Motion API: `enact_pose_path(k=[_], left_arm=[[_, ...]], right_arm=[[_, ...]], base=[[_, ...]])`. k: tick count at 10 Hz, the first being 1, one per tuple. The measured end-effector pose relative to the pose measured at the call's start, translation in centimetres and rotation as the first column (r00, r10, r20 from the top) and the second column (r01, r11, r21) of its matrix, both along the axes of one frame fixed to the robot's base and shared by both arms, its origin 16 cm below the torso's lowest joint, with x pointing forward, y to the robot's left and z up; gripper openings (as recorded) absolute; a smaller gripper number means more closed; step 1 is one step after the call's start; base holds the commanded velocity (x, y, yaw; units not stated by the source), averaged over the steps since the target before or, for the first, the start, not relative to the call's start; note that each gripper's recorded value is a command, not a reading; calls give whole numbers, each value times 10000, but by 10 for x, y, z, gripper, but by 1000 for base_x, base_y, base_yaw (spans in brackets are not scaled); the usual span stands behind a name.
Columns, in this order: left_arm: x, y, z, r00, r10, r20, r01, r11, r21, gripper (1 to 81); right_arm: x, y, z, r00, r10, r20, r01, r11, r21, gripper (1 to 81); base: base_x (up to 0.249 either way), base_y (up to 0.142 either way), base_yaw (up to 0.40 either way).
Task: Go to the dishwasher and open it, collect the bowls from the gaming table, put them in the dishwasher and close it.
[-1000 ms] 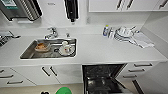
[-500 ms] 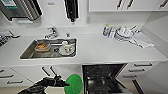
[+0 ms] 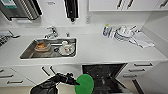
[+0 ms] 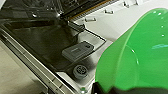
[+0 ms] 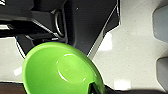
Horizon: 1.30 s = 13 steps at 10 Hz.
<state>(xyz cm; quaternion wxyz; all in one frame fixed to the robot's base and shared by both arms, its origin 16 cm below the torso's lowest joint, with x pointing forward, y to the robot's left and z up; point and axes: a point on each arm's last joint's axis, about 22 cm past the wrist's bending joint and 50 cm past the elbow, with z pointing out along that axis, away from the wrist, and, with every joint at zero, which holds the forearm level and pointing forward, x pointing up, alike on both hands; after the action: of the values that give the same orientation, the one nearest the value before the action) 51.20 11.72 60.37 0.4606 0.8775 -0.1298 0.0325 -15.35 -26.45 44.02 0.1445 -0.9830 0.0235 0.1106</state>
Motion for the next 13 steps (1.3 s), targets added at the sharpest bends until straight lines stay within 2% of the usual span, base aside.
enact_pose_path(k=[1,3,4,6,8,9,10,11,12,13], left_arm=[[0,-18,-1,9999,21,-112,-21,10000,-18,811],[-6,-38,-3,9995,-300,-56,300,9995,9,811],[-11,-33,-8,9995,-269,-144,271,9996,101,811],[-32,-1,-28,9988,-15,-487,42,9985,553,811],[-68,31,-55,9953,232,-940,-129,9940,1082,811],[-99,48,-73,9928,230,-1178,-74,9913,1313,811],[-138,74,-93,9889,300,-1458,-46,9852,1712,811],[-184,100,-113,9844,330,-1728,53,9762,2170,811],[-233,120,-128,9784,256,-2051,260,9692,2449,811],[-280,135,-137,9732,165,-2293,438,9658,2554,811]], right_arm=[[3,-1,-1,10000,0,35,0,10000,-7,10],[2,-1,-1,10000,2,22,-2,10000,-10,10],[2,-1,-1,10000,4,22,-4,10000,-14,10],[3,-1,-1,10000,-6,42,6,10000,1,10],[5,-1,-1,10000,-18,90,18,10000,16,10],[9,-3,-2,9997,-73,235,72,10000,57,10],[16,-10,-1,9988,-140,471,135,9999,106,10],[23,-18,-1,9972,-205,718,196,9997,135,10],[29,-29,-2,9961,-212,853,207,9998,66,10],[35,-37,-1,9946,-244,1005,237,9997,78,10]], base=[[0,0,0],[0,0,0],[0,0,0],[0,0,0],[0,0,0],[0,0,0],[0,0,0],[0,0,0],[0,0,0],[0,0,0]])
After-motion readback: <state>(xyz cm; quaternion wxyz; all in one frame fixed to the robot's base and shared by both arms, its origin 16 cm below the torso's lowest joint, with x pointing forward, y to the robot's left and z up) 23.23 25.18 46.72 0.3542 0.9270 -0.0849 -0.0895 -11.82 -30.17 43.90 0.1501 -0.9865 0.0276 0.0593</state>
